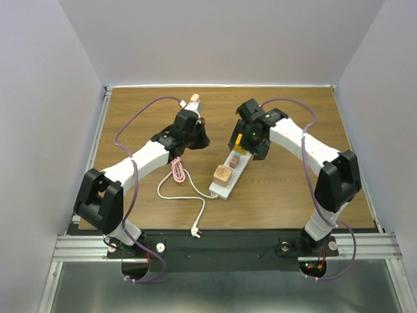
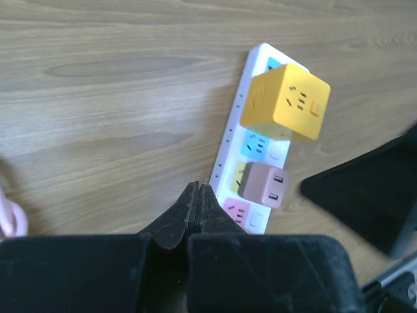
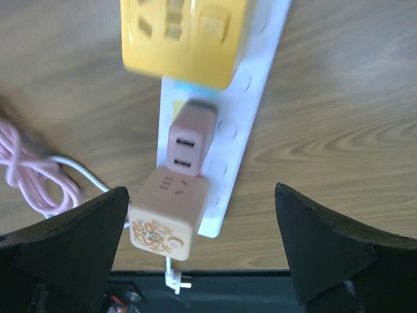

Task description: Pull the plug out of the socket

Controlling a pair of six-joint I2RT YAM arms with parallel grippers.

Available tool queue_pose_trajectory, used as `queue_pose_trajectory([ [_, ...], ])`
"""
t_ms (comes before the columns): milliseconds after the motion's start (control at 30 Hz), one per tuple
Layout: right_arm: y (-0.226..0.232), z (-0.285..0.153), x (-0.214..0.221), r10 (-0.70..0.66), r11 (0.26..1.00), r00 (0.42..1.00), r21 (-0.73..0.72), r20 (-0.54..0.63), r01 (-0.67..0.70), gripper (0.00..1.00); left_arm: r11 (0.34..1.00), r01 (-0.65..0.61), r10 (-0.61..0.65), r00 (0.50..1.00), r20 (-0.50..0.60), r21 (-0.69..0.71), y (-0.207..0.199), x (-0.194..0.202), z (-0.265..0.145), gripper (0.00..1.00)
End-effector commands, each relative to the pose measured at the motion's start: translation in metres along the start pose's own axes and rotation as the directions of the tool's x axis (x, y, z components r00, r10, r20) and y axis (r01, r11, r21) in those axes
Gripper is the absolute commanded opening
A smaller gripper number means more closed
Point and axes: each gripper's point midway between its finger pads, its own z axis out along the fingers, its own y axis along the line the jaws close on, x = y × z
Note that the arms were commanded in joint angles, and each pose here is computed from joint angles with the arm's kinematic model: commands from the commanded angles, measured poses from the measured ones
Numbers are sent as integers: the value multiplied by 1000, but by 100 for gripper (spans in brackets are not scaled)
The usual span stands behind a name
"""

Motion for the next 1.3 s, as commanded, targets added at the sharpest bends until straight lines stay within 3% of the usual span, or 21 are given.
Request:
queue_pose_trajectory([
  [0,27,11,28,43,998,999,-35,-29,-44,97,987,-53,53,999,5,149,-23,4,-23,0],
  [300,33,40,24,82,996,997,32,7,-82,91,894,-141,166,986,-23,425,-68,35,-61,0],
  [500,35,58,29,77,995,997,61,-18,-76,78,807,-105,192,977,-89,581,-80,74,-68,0],
  [700,28,66,28,77,993,997,94,-3,-77,52,776,-82,211,968,-135,625,-75,99,-59,0],
  [800,29,67,29,73,993,997,94,-7,-72,18,773,-78,222,963,-153,629,-73,106,-47,0],
  [833,30,66,29,75,993,997,90,-8,-74,0,780,-71,222,961,-168,622,-71,109,-41,0],
  [1000,36,53,23,71,996,997,55,9,-72,0,789,-67,224,957,-186,610,-69,115,-23,0],
  [1267,51,26,20,53,998,999,-39,-11,-53,0,884,-20,196,924,-329,468,-27,162,21,0],
])
